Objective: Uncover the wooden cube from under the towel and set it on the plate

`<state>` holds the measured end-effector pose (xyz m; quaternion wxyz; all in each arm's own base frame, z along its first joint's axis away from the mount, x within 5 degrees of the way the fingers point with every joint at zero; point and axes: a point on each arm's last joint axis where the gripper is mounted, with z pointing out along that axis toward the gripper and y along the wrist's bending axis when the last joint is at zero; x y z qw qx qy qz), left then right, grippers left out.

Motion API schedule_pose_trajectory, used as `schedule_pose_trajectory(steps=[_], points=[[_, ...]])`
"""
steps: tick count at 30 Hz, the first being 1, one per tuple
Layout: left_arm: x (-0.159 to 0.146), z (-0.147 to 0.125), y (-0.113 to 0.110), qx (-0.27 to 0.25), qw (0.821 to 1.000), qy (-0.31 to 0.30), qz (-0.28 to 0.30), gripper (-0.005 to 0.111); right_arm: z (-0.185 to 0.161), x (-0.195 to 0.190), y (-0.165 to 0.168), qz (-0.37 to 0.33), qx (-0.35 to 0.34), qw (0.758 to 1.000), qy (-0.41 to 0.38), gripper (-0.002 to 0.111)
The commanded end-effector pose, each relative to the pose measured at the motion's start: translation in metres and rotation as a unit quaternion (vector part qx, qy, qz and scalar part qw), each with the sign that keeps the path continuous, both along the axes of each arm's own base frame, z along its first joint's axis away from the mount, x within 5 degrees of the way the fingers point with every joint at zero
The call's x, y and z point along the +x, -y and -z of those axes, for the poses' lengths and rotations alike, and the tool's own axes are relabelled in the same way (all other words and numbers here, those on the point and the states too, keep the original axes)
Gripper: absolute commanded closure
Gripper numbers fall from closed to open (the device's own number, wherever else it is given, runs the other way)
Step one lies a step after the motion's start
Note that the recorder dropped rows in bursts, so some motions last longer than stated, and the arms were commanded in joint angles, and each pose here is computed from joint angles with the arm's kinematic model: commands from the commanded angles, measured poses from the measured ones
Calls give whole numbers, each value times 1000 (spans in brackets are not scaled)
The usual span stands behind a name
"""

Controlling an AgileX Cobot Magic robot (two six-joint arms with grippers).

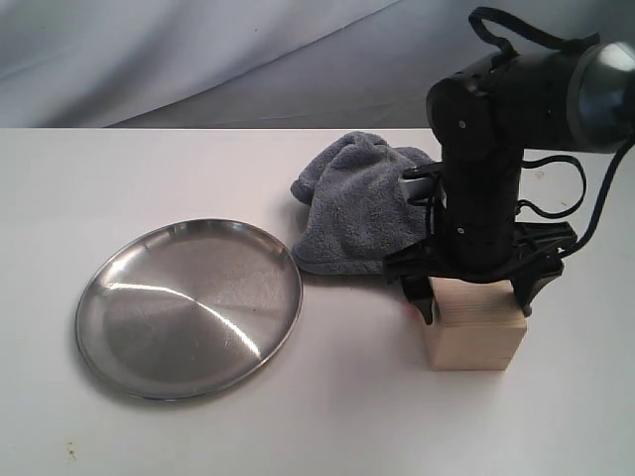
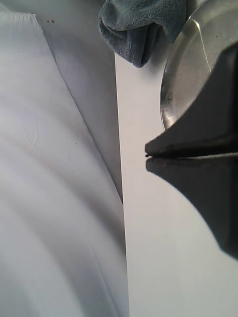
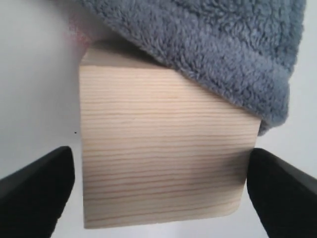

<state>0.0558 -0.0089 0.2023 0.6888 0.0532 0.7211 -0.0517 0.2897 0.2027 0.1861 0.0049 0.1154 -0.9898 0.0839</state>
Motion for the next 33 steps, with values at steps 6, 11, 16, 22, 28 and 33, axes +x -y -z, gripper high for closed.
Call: schedule_pose_trajectory(steps=[6, 11, 16, 22, 28, 33], points=[[0, 1, 0, -2, 1000, 1, 2, 107, 26, 7, -1, -2, -8, 1000, -12, 24], [0, 1, 0, -2, 1000, 1, 2, 107, 27, 7, -2, -9, -4, 1000, -8, 24], [0, 1, 0, -2, 1000, 1, 2, 107, 27, 5, -5, -10, 9, 1000, -24, 24], [0, 1, 0, -2, 1000, 1, 2, 107, -2, 2, -6, -12, 53, 998, 15, 24], [0, 1, 0, -2, 1000, 1, 2, 107, -8, 0, -5, -8, 57, 998, 15, 24], [0, 1, 0, -2, 1000, 1, 2, 107, -8, 1, -9, -1, 81, 996, 23, 24]])
